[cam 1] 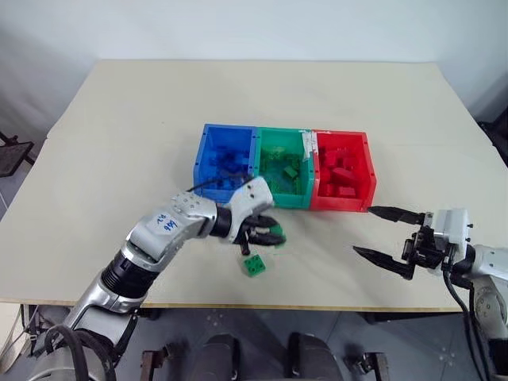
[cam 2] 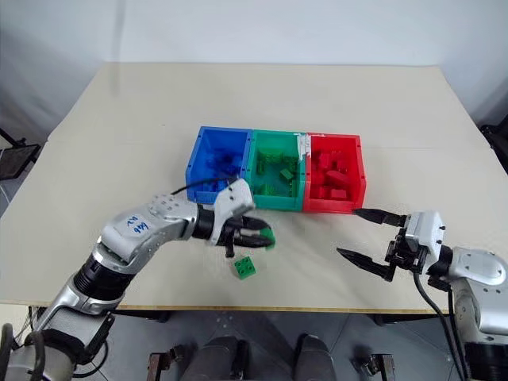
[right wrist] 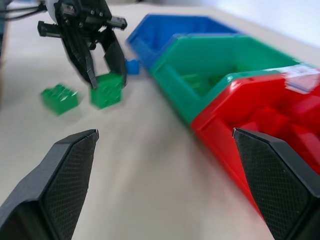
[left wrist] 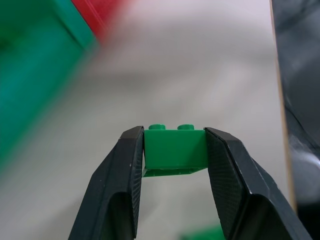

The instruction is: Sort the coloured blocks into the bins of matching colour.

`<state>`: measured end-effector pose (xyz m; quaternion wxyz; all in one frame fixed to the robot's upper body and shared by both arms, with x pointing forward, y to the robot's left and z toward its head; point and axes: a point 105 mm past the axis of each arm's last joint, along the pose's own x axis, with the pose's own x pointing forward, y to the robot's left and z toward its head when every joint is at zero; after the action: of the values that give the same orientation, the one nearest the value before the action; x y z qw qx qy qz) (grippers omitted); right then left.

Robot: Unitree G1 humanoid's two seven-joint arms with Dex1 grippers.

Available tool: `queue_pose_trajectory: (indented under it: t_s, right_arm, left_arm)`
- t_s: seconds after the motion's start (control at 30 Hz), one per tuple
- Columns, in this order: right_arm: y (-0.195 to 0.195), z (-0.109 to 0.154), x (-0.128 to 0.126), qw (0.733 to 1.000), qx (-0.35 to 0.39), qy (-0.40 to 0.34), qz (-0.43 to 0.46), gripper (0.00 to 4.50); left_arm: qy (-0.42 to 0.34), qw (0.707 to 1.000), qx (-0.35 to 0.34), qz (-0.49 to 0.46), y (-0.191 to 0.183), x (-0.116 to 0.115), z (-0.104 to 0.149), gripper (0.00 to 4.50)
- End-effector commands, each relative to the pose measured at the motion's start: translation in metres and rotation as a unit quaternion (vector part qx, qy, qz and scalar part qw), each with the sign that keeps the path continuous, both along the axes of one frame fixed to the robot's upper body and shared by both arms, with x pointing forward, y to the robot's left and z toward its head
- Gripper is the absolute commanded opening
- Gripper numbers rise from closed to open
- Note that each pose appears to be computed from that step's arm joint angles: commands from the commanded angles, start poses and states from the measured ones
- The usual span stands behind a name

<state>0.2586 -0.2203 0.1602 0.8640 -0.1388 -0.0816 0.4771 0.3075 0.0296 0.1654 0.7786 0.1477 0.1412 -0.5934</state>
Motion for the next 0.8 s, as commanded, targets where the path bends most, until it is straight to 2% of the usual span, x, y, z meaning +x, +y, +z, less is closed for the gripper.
queue_pose_trajectory:
  t_s: [0.03,0.2,0.27,0.43,0.5,0.6,0.73,0.8]
  right_arm:
    - [-0.008,0.02,-0.003,0.996,0.048,-0.049,-0.063,4.5]
    - [-0.019,0.028,-0.002,0.983,0.088,-0.081,-0.136,4.5]
    - [-0.023,0.031,-0.004,0.978,0.098,-0.094,-0.161,4.5]
    - [-0.022,0.022,-0.01,0.978,0.091,-0.086,-0.165,4.5]
    - [-0.02,0.022,-0.01,0.98,0.088,-0.086,-0.159,4.5]
    - [-0.014,0.024,-0.007,0.983,0.083,-0.086,-0.142,4.5]
    - [-0.004,0.025,0.0,0.989,0.069,-0.082,-0.106,4.5]
    - [0.004,0.025,0.003,0.992,0.059,-0.077,-0.078,4.5]
  left_arm:
    - [-0.129,0.987,-0.073,0.06,0.004,0.033,0.046,1.54]
    - [-0.221,0.963,-0.121,0.094,0.003,0.06,0.072,1.54]
    - [-0.25,0.956,-0.126,0.091,0.001,0.069,0.073,1.54]
    - [-0.242,0.951,-0.172,0.089,-0.009,0.082,0.072,1.54]
    - [-0.235,0.952,-0.176,0.086,-0.01,0.085,0.07,2.27]
    - [-0.242,0.951,-0.175,0.087,-0.007,0.085,0.069,3.13]
    - [-0.239,0.95,-0.182,0.084,0.012,0.078,0.064,4.42]
    - [-0.243,0.952,-0.175,0.072,0.027,0.069,0.059,4.47]
